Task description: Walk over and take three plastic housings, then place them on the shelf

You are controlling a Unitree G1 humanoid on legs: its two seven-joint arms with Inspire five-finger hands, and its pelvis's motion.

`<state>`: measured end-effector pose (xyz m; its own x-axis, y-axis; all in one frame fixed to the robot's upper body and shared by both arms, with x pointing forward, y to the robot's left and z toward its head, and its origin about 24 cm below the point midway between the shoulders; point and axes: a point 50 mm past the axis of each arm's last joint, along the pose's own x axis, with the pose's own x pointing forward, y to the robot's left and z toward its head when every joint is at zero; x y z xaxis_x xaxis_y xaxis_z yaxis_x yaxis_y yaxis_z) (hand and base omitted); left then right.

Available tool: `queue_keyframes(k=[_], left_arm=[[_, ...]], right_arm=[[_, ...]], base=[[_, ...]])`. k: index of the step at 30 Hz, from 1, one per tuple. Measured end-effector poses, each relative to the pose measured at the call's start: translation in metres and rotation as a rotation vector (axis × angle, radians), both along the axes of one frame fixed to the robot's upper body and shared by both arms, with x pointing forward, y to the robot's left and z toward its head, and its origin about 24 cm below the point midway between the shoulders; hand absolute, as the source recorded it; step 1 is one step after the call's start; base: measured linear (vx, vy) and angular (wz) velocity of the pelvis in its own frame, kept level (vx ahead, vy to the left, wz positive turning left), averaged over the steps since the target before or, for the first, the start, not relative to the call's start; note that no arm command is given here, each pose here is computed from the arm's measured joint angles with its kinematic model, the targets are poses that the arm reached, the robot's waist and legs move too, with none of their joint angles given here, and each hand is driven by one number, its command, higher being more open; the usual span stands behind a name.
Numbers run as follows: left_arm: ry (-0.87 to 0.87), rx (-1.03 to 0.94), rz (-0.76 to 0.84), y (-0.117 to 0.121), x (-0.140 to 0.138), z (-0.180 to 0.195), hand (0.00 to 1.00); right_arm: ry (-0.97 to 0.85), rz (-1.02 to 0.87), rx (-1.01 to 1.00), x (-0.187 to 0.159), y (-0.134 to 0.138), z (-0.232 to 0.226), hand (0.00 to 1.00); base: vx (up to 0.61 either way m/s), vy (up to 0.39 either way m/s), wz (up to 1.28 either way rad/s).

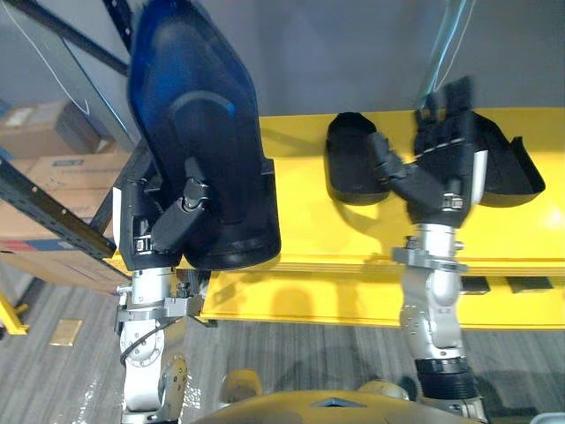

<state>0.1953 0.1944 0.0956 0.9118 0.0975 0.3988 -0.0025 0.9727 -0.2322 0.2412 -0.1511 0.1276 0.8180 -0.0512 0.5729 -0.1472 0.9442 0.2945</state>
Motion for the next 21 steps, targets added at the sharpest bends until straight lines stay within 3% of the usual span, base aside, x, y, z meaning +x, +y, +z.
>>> queue_keyframes(k=[3, 5, 10, 16, 21], left_arm=[[0.034, -0.037, -0.065, -0.008, 0.014, -0.004, 0.0], [0.032, -0.03, -0.145, -0.026, 0.022, -0.001, 0.0], [0.01, 0.0, -0.204, -0.044, 0.021, 0.005, 0.0], [0.037, 0.084, 0.032, -0.026, 0.022, 0.007, 0.0], [0.107, 0.178, 0.308, 0.014, 0.034, 0.001, 0.0]], right_arm=[[-0.043, -0.02, -0.05, -0.004, 0.001, 0.008, 1.0], [-0.045, -0.038, -0.047, -0.004, -0.002, 0.008, 1.0], [-0.037, -0.108, -0.076, -0.005, -0.014, 0.007, 1.0], [-0.044, -0.146, -0.105, -0.009, -0.033, 0.009, 1.0], [-0.048, -0.111, -0.163, -0.016, -0.038, 0.011, 1.0]], base=[[0.03, 0.142, 0.17], [-0.02, 0.129, 0.11], [-0.05, 0.021, -0.08], [-0.04, -0.074, -0.16], [0.0, -0.007, -0.01]])
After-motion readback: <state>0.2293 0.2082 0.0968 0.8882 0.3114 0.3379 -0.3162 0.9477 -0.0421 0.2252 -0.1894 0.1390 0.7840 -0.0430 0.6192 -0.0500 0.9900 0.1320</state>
